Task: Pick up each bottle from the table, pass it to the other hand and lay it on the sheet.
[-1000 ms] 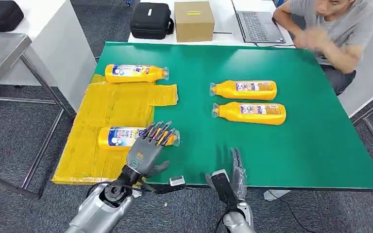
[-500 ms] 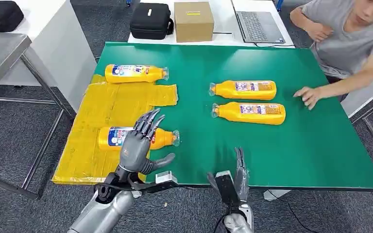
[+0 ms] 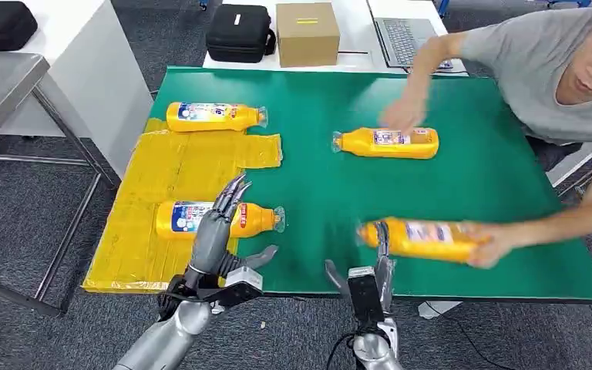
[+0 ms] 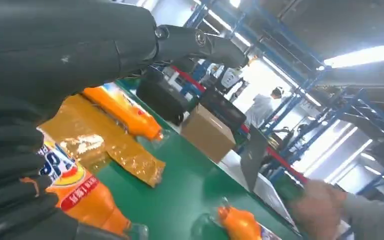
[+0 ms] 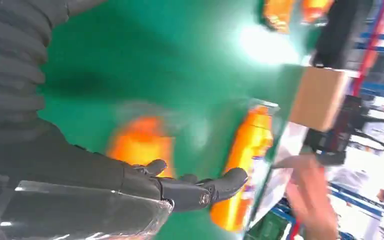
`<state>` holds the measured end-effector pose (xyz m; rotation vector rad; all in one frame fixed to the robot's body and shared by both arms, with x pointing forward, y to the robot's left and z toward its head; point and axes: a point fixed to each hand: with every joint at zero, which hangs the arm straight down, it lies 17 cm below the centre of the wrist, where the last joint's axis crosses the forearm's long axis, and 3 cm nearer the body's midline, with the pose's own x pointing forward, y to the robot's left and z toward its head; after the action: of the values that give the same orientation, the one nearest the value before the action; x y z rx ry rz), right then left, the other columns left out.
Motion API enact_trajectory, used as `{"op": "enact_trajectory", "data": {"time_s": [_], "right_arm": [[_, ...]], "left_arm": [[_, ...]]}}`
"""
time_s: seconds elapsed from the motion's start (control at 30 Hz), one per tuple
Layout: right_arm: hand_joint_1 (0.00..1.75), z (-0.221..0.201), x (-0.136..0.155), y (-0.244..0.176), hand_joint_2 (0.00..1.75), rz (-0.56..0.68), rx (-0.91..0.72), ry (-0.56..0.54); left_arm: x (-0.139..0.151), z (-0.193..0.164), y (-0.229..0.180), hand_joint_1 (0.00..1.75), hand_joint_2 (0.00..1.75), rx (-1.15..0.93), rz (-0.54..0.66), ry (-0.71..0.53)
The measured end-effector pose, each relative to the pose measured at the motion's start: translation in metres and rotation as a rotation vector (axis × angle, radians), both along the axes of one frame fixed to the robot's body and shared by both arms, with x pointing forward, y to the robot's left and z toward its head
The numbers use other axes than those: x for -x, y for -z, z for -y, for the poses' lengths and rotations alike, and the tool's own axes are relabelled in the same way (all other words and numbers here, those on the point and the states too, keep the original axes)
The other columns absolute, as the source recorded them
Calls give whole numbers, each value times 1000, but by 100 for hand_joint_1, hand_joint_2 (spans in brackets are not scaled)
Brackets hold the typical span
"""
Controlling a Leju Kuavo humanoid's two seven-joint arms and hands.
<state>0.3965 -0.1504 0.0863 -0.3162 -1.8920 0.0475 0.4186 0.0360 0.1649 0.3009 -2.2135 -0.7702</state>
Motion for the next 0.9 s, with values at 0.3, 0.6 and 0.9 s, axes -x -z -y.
{"op": "enact_trajectory", "data": {"time_s": [0.3, 0.6, 0.9], "right_arm": [[0, -14, 19, -78, 175, 190, -85, -14], [0, -16, 26, -97, 175, 235, -114, -20], [0, -21, 32, -106, 175, 268, -84, -31]], "left_arm": [[0, -3, -4, 0, 175, 91, -26, 13], [0, -3, -5, 0, 175, 95, -28, 13], [-1, -5, -7, 0, 175, 140, -44, 14]]}}
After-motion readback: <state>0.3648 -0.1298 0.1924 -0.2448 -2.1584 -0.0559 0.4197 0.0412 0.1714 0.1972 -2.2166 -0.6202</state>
